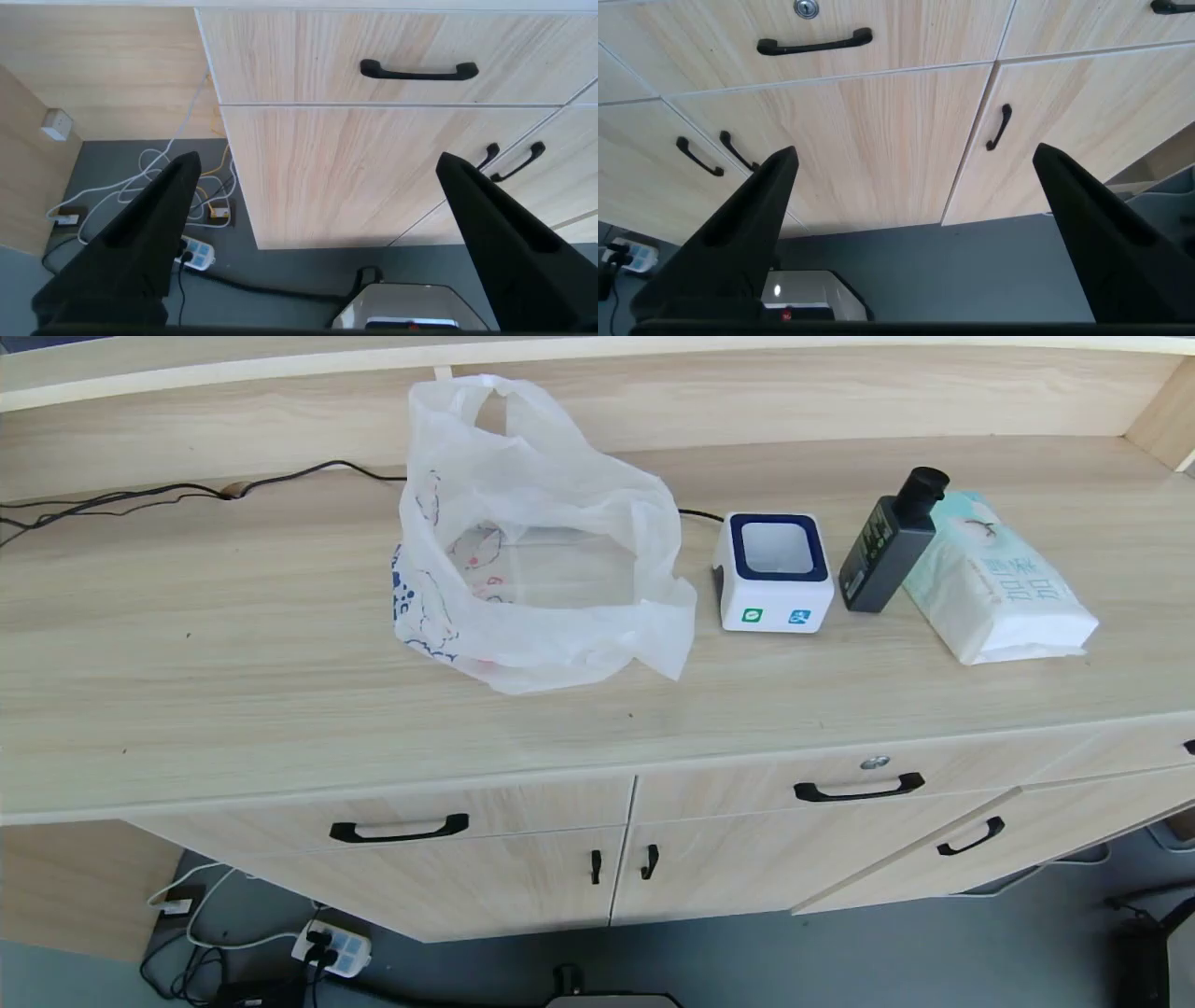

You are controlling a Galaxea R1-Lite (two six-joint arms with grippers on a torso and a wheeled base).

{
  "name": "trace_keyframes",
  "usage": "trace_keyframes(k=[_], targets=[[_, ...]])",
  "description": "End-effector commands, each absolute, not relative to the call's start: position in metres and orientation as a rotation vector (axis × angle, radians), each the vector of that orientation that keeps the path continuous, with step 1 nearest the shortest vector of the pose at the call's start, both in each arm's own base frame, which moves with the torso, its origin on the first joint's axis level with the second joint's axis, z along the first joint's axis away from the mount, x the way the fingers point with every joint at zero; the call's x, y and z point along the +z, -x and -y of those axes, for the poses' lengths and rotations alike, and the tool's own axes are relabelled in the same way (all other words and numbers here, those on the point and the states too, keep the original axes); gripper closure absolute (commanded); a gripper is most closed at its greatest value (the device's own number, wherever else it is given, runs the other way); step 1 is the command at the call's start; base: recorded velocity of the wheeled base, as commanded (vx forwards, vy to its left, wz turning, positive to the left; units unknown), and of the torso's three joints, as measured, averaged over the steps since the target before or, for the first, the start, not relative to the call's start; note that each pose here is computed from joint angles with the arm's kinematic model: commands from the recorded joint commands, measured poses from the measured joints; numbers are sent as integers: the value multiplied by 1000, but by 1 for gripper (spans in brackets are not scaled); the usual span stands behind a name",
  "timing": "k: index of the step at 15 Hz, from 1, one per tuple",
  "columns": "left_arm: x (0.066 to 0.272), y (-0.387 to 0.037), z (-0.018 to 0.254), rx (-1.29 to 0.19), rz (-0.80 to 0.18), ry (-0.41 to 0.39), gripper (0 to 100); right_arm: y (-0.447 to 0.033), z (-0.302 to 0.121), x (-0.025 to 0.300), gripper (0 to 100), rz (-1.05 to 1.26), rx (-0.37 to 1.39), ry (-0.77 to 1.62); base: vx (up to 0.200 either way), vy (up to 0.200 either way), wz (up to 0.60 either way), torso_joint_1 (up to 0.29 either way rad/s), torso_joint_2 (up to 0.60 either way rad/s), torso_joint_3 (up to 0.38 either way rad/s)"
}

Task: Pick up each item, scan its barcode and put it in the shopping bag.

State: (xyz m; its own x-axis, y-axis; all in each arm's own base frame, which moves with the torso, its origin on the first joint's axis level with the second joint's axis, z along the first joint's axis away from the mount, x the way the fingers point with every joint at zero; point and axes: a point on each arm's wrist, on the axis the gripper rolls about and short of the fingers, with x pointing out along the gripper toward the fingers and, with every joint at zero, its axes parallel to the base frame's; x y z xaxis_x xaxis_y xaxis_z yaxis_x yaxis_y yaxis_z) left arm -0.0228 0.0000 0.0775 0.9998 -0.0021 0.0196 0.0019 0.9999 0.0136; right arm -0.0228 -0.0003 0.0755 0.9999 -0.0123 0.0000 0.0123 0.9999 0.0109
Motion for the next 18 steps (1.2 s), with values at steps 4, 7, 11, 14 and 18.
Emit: trace_keyframes(k=[4,7,11,14,18], targets=[[78,23,0,-1,20,-12,0,23,0,76,0,0,-12,-11,0,0,0,0,0,0],[78,23,0,-1,18,-17,0,23,0,76,0,-1,-12,-11,0,0,0,0,0,0],[78,23,0,-1,18,-15,0,22,0,76,0,-15,-4,14,0,0,0,0,0,0],[78,23,0,-1,18,-15,0,23,0,76,0,0,-8,34,0,0,0,0,0,0],[78,23,0,-1,18,-17,0,17,0,84,0,-59,105,113,0,0,0,0,0,0]])
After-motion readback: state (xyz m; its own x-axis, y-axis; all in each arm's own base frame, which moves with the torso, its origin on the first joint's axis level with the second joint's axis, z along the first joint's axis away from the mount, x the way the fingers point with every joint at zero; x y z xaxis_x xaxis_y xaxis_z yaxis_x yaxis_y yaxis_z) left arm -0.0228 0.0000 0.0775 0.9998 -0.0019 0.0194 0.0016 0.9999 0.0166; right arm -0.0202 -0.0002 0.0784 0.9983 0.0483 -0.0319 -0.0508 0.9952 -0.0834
